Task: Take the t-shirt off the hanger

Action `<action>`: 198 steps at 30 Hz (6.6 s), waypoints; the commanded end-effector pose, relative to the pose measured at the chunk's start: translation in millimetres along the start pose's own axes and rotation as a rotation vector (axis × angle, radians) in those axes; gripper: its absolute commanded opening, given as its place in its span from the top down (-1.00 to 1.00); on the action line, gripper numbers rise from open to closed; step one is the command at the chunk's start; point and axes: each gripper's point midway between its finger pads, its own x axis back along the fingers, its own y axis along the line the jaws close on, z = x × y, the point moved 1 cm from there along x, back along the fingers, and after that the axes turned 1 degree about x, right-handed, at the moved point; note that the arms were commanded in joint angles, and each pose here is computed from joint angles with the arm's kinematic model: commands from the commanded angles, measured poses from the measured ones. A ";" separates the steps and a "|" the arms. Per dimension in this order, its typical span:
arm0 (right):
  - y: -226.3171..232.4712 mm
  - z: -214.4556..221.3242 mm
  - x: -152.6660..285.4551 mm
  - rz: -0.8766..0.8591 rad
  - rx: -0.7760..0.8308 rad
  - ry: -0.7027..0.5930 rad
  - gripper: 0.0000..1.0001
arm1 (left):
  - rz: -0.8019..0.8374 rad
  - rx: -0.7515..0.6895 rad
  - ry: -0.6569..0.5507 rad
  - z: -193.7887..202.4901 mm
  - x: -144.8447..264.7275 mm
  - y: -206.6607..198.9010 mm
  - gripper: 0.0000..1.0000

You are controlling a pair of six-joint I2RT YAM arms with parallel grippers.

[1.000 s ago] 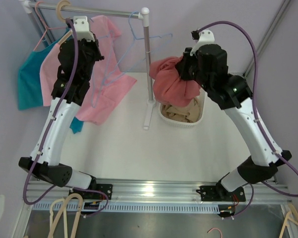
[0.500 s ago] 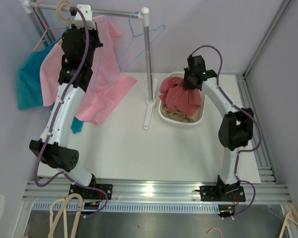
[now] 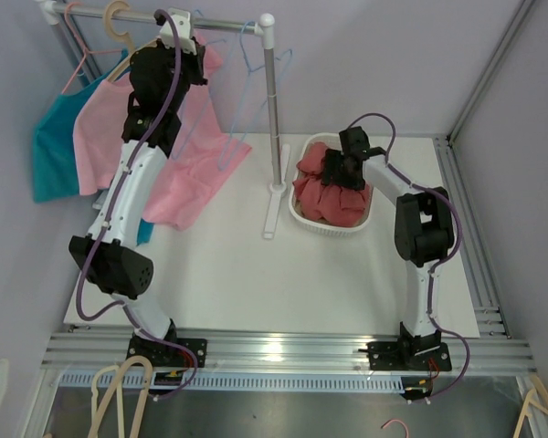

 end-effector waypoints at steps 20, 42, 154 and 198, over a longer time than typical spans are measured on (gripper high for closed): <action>19.4 -51.5 179.5 -0.133 0.002 -0.332 -0.99 | 0.119 0.044 -0.095 -35.0 -23.7 -48.7 0.99; 22.1 -54.6 225.8 -0.189 0.002 -0.417 -0.99 | 0.038 0.097 -0.032 -6.0 -26.0 -74.7 0.00; 100.3 -25.6 225.1 -0.379 0.139 -0.293 -0.99 | -0.048 0.102 -0.163 -66.3 9.8 148.7 0.99; 207.9 90.2 344.6 -0.773 0.524 -0.459 -0.99 | -0.780 0.237 0.139 2.5 153.3 96.5 0.99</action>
